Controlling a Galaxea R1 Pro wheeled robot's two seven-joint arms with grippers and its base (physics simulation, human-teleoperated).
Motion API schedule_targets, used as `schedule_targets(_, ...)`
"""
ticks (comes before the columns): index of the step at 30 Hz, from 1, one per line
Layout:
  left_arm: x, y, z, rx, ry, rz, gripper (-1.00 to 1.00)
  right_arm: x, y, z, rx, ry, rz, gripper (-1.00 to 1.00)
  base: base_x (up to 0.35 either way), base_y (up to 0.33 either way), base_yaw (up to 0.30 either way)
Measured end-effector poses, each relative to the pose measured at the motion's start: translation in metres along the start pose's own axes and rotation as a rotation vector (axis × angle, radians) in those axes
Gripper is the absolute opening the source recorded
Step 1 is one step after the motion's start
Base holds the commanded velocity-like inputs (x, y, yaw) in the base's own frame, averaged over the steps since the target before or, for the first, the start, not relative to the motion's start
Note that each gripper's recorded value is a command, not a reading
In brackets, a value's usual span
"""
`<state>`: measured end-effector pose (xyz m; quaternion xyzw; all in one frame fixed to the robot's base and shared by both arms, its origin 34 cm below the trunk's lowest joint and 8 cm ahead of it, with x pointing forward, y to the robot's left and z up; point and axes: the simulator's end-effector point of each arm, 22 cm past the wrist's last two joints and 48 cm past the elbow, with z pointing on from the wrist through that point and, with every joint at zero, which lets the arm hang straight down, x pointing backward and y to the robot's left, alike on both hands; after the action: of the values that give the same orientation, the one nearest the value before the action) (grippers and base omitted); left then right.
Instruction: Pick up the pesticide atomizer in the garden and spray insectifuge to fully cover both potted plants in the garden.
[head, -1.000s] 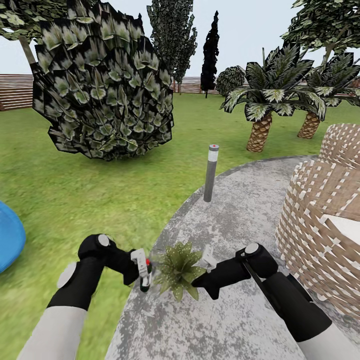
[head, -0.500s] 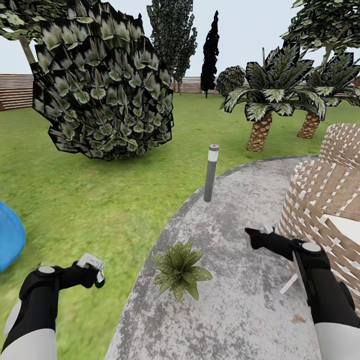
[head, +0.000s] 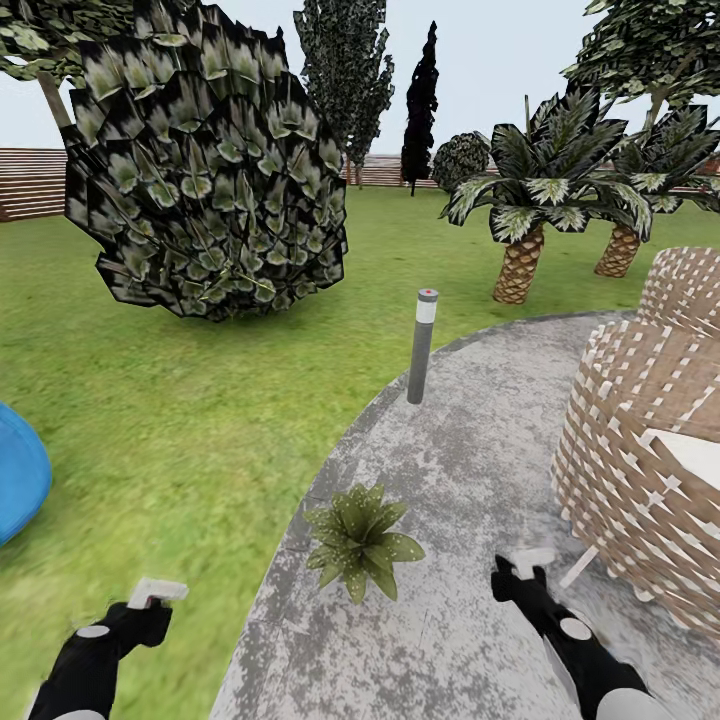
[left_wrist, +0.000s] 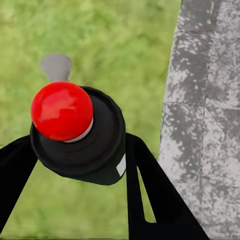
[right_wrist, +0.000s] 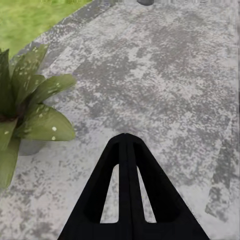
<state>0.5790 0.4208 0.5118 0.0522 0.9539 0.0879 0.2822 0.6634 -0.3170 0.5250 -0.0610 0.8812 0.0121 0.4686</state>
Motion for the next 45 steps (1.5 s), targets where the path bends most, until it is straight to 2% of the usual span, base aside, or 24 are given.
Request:
schedule_targets(2, 0.018, -0.009, 0.010, -0.035, -0.006, -0.008, -1.00, 0.026, 0.012, -0.007, -0.008, 0.004, 0.010, -1.00, 0.000, 0.000, 0.000)
schedule_targets(3, 0.026, -0.013, 0.012, -0.046, -0.002, -0.017, -1.00, 0.034, 0.016, -0.009, -0.013, 0.010, 0.015, 1.00, 0.000, 0.000, 0.000)
schedule_targets(9, 0.069, -0.028, 0.017, -0.074, 0.030, -0.087, -1.00, 0.057, 0.028, -0.017, -0.030, 0.031, 0.031, 1.00, 0.000, 0.000, 0.000)
schedule_targets(15, 0.090, -0.018, 0.012, -0.104, 0.024, -0.171, -1.00, 0.059, 0.029, -0.018, -0.032, 0.036, 0.036, 1.00, 0.000, 0.000, 0.000)
schedule_targets(25, 0.121, -0.028, 0.006, -0.090, 0.067, -0.178, -1.00, 0.062, 0.030, -0.019, -0.035, 0.042, 0.038, 1.00, 0.000, 0.000, 0.000)
schedule_targets(27, 0.128, -0.038, 0.007, -0.070, 0.079, -0.183, -1.00, 0.090, 0.042, -0.028, -0.054, 0.107, 0.058, 1.00, 0.000, 0.000, 0.000)
schedule_targets(30, 0.133, -0.048, 0.008, -0.050, 0.090, -0.188, -1.00, 0.113, 0.052, -0.037, -0.068, 0.162, 0.081, 1.00, 0.000, 0.000, 0.000)
schedule_targets(35, 0.136, -0.051, 0.006, -0.045, 0.071, -0.176, -1.00, 0.117, 0.054, -0.038, -0.071, 0.172, 0.085, 1.00, 0.000, 0.000, 0.000)
schedule_targets(45, 0.141, -0.051, 0.004, -0.046, 0.075, -0.175, -1.00, 0.117, 0.054, -0.039, -0.072, 0.173, 0.086, 1.00, 0.000, 0.000, 0.000)
